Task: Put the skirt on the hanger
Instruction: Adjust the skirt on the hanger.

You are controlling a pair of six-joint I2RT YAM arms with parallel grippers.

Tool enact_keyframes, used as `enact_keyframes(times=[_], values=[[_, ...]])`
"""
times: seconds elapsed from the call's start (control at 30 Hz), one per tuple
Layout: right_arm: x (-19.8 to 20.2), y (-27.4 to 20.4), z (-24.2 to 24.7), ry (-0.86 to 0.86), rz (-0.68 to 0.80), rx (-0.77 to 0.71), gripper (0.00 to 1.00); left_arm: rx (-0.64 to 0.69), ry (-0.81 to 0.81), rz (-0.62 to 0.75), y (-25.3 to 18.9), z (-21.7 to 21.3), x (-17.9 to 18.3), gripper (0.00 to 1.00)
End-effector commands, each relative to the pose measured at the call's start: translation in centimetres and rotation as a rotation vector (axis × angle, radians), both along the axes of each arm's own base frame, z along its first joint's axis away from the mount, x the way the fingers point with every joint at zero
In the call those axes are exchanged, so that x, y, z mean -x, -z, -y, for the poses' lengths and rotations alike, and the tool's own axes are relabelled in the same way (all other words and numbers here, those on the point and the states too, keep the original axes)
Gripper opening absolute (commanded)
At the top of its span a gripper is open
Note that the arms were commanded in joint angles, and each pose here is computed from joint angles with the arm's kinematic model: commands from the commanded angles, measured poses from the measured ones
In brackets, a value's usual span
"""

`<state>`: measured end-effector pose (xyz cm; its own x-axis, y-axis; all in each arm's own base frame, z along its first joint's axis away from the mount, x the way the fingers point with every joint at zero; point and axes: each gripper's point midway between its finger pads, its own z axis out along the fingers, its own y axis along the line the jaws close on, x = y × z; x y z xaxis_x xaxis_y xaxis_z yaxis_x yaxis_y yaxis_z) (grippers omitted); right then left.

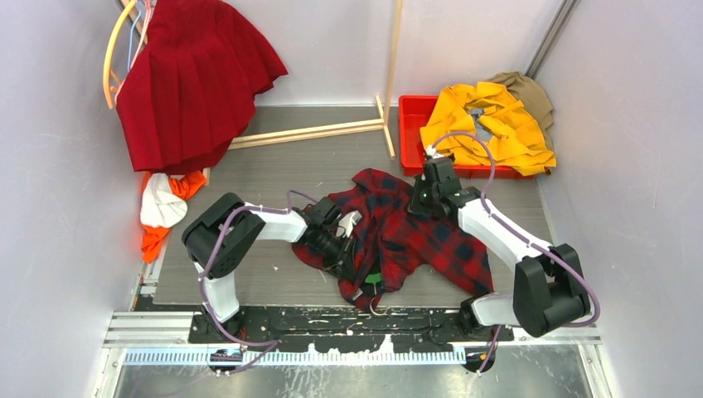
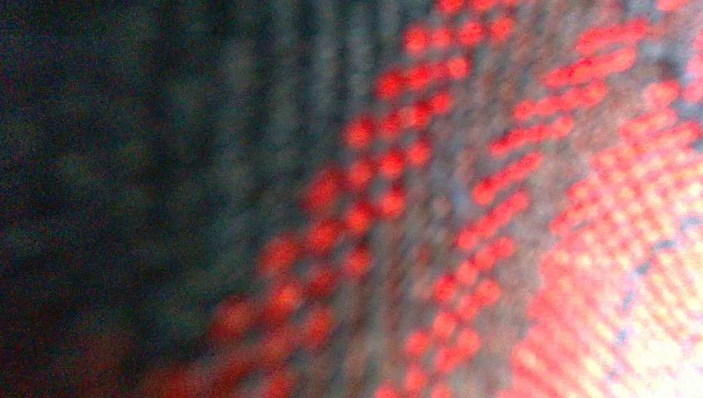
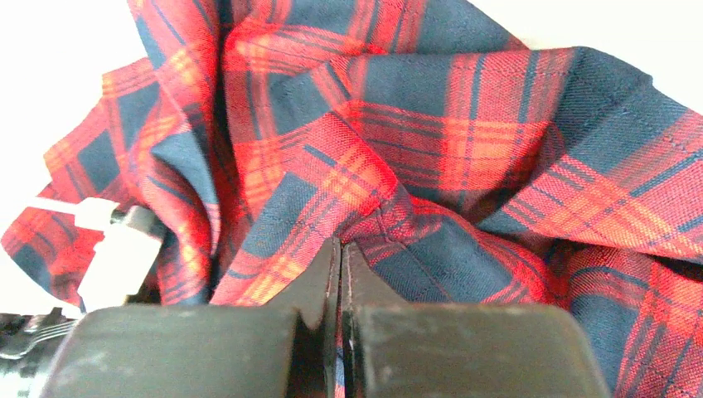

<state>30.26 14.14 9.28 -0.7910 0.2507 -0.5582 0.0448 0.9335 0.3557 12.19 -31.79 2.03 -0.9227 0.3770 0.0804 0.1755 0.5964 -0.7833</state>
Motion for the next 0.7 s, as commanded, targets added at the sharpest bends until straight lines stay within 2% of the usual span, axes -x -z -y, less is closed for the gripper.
enact_keyframes(times=[0.0,0.17,0.4,0.67], values=[[-3.7,-6.3,-4.5,-0.136,0.192,-0.103,0.02,-0.164,-0.037,0.065,3.4,-2.4,-0.5,0.0],[-3.7,-7.5,-9.1,-0.263,0.226,-0.143,0.02,-0.16,-0.068,0.079,3.1,-2.4,-1.2,0.0],[-3.9,-9.6,-18.1,-0.475,0.243,-0.215,0.02,-0.132,-0.117,0.084,2.7,-1.9,-2.0,0.0],[-7.0,-13.1,-25.4,-0.617,0.272,-0.357,0.02,-0.026,-0.22,0.061,1.3,-0.1,-3.0,0.0]])
